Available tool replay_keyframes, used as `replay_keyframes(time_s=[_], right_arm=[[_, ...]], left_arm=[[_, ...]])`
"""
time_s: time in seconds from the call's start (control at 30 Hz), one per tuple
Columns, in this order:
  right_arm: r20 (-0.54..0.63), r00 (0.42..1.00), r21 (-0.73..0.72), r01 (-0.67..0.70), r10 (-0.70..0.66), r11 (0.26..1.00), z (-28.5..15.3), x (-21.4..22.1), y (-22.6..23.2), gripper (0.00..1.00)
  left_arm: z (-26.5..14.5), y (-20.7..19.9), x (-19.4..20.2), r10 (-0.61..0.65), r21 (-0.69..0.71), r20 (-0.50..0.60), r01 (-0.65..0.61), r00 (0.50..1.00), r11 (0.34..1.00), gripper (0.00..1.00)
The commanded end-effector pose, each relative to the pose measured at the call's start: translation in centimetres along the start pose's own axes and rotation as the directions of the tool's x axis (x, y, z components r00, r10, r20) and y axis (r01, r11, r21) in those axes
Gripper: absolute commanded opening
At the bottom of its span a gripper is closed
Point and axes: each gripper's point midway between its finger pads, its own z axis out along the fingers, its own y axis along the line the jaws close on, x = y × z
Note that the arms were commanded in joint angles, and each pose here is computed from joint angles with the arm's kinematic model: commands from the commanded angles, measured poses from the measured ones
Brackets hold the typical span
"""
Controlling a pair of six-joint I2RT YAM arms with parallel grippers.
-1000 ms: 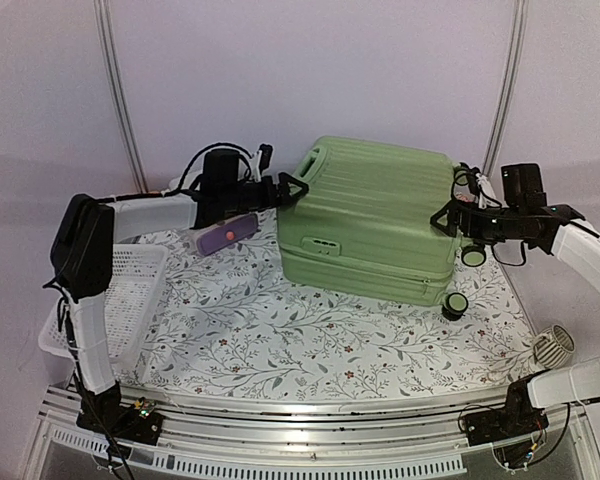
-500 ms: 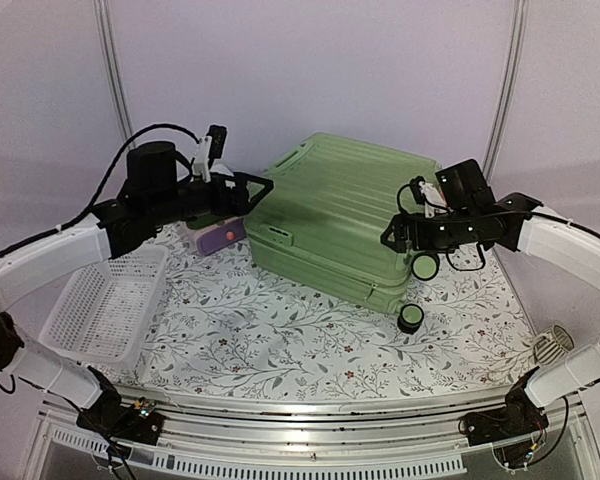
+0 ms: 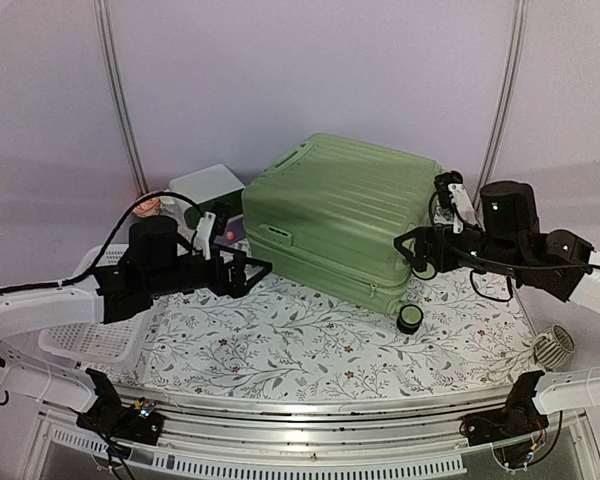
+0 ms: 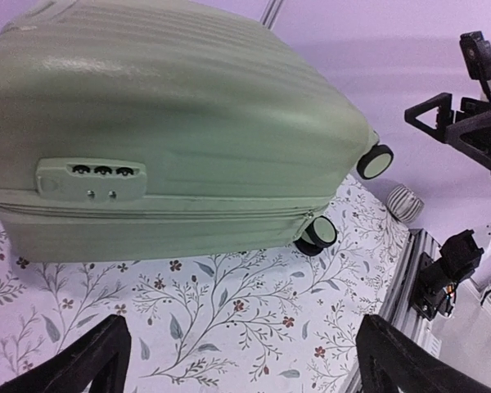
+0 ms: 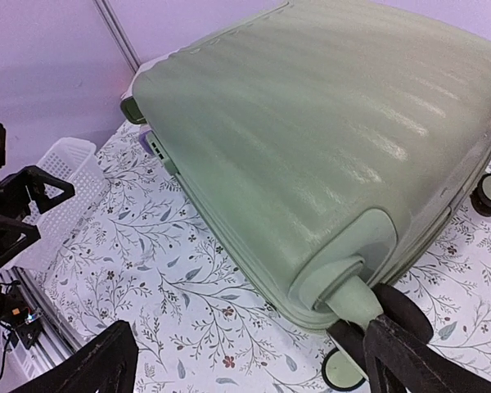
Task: Open, take out, and arrange the luggage
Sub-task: Pick up the zipper from the luggage.
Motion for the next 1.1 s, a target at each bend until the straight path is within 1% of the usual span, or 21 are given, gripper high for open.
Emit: replay_keyframes(time_s=[0.0,0.1,0.17,0.23,0.37,0.47,0.57,0.73,0.9,0.97,1.07], right_arm=[[0.038,0.999,-0.058,-0.006,0.008,0.998,-0.5,1.4,0.2,0.98],[-0.023,1.0,-0.114,0.005,-0.008,0.993,-0.9,3.7,0.6,0.96],[-0.073,0.997,-0.127,-0.023,0.014,0.992,-1.3,6.0,0.2,0.94],[-0.093,0.995,-0.121,-0.055,0.043,0.991,-1.7,7.9,-0.5,0.94],[-0.029,0.993,-0.114,-0.116,0.113,0.987,-2.7,8.4,-1.5,0.94],[0.014,0.988,-0.104,-0.151,0.154,0.983,-2.7,8.5,-2.1,0.95],[0.0,0.983,-0.088,-0.181,0.182,0.979,-2.1,9.3,-2.5,0.94],[-0.018,0.974,-0.066,-0.226,0.225,0.972,-0.6,11.2,-3.2,0.94],[0.067,0.977,-0.057,-0.199,0.202,0.978,-0.4,10.3,-3.8,0.95],[0.076,0.981,-0.048,-0.174,0.178,0.984,0.0,9.9,-3.8,0.95],[0.047,0.99,-0.004,-0.13,0.131,0.991,1.1,9.7,-4.0,0.95]], left_arm=[[0.6,-2.8,0.3,0.044,0.092,0.072,-0.05,0.996,0.995,0.98],[1.6,-3.0,1.8,0.072,0.072,0.048,-0.075,0.996,0.995,0.98],[2.2,-2.7,2.7,0.07,0.055,0.029,-0.072,0.997,0.996,0.98],[2.7,-2.1,3.1,0.057,0.033,0.033,-0.058,0.998,0.998,0.98],[3.7,-0.6,2.9,0.033,-0.027,0.058,-0.031,0.998,0.999,0.98],[5.2,0.3,2.7,0.02,-0.049,0.04,-0.018,0.999,0.999,0.98],[6.8,1.3,2.4,0.001,-0.067,0.016,0.0,1.0,0.998,0.98],[8.5,2.7,1.2,-0.018,-0.05,0.036,0.02,0.999,0.999,0.98],[10.1,6.0,-0.5,-0.054,-0.055,0.046,0.057,0.997,0.997,0.98],[10.7,7.4,-1.0,-0.058,-0.065,0.047,0.061,0.997,0.996,0.98],[11.4,9.4,-1.6,-0.065,-0.087,0.048,0.069,0.997,0.994,0.98]])
